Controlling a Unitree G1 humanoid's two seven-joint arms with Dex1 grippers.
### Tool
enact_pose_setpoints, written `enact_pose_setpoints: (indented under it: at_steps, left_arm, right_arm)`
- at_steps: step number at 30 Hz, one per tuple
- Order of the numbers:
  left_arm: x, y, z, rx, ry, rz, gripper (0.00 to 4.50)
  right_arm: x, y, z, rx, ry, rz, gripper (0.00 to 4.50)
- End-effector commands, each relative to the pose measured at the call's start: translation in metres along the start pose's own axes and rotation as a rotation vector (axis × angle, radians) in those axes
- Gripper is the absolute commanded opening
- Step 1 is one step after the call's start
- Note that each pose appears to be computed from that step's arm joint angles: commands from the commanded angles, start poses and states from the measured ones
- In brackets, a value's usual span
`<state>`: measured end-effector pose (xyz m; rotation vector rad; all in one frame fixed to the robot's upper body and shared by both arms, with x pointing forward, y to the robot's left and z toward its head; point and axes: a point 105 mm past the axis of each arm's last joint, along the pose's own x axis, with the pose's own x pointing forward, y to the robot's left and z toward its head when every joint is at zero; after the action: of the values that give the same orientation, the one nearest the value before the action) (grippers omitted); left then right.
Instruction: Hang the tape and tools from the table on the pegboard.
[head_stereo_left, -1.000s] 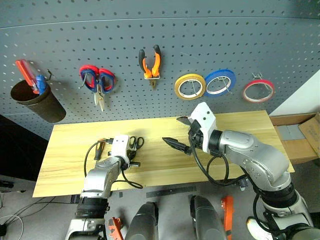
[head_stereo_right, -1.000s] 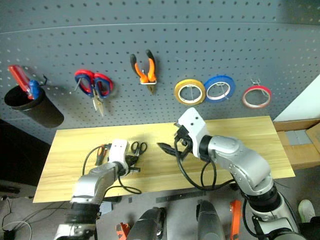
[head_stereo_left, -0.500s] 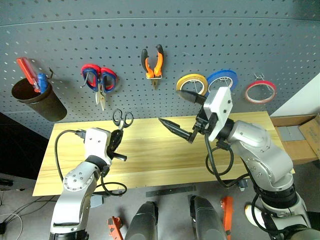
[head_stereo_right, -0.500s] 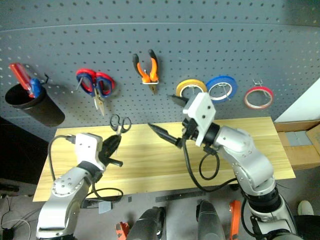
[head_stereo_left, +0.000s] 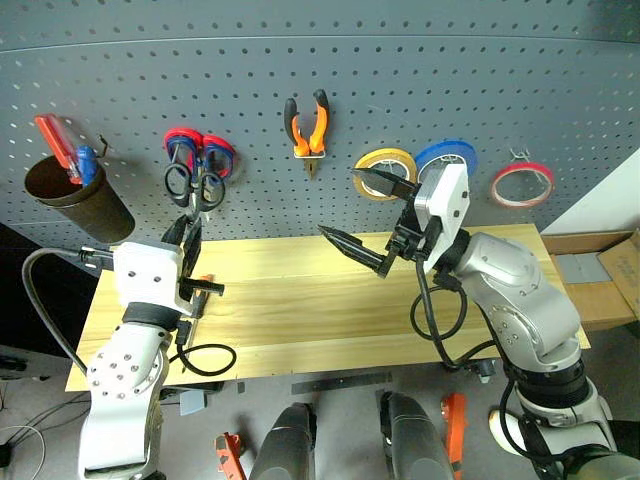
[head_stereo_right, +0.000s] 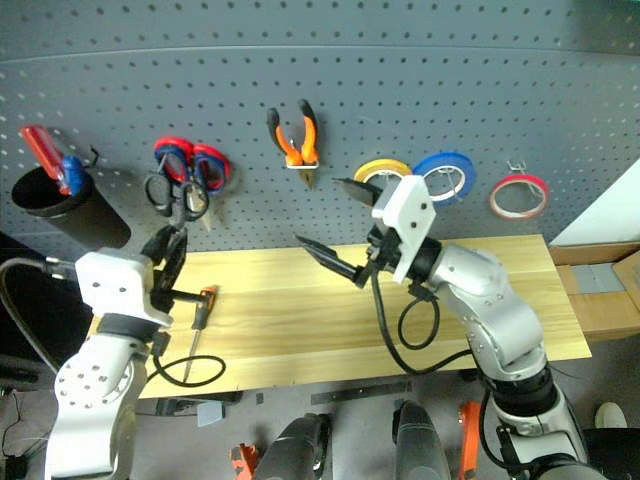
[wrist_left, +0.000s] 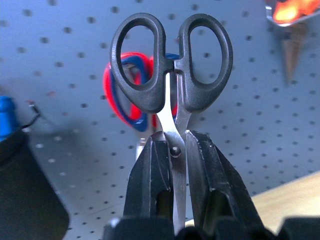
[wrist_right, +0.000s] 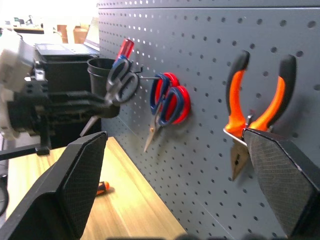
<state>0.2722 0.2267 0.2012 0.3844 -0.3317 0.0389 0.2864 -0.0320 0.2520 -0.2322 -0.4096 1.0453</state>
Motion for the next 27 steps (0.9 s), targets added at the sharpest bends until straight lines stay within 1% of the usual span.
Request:
enact_pose_setpoints:
  at_steps: [1, 7, 11, 19, 25, 26, 27]
  left_arm:
    - [0.002, 0.008, 0.015, -0.014, -0.047, 0.051, 0.13]
    - [0.020, 0.009, 0.007, -0.080, -0.020, 0.018, 0.13]
    - [0.029, 0.011, 0.004, -0.065, -0.015, -0.006, 0.13]
    - [0.027, 0.005, -0.008, -0.091, 0.032, -0.022, 0.13]
    - [0.025, -0.003, -0.014, -0.160, 0.051, -0.053, 0.13]
    - [0.023, -0.003, -0.017, -0.165, 0.062, -0.044, 0.86]
    - [0.022, -0.003, -0.019, -0.169, 0.069, -0.037, 1.12]
  right_arm:
    - [0.000, -0.001, 0.012, -0.046, -0.047, 0.008, 4.50]
    - [0.003, 0.000, 0.012, -0.046, -0.045, 0.014, 4.50]
    - [0.003, 0.001, 0.012, -0.046, -0.044, 0.014, 4.50]
    - [0.003, 0.005, 0.019, -0.043, -0.072, 0.031, 4.50]
    - [0.003, 0.007, 0.018, -0.047, -0.067, 0.041, 4.50]
    - [0.003, 0.008, 0.016, -0.048, -0.062, 0.045, 4.50]
    - [0.002, 0.008, 0.016, -0.049, -0.058, 0.048, 4.50]
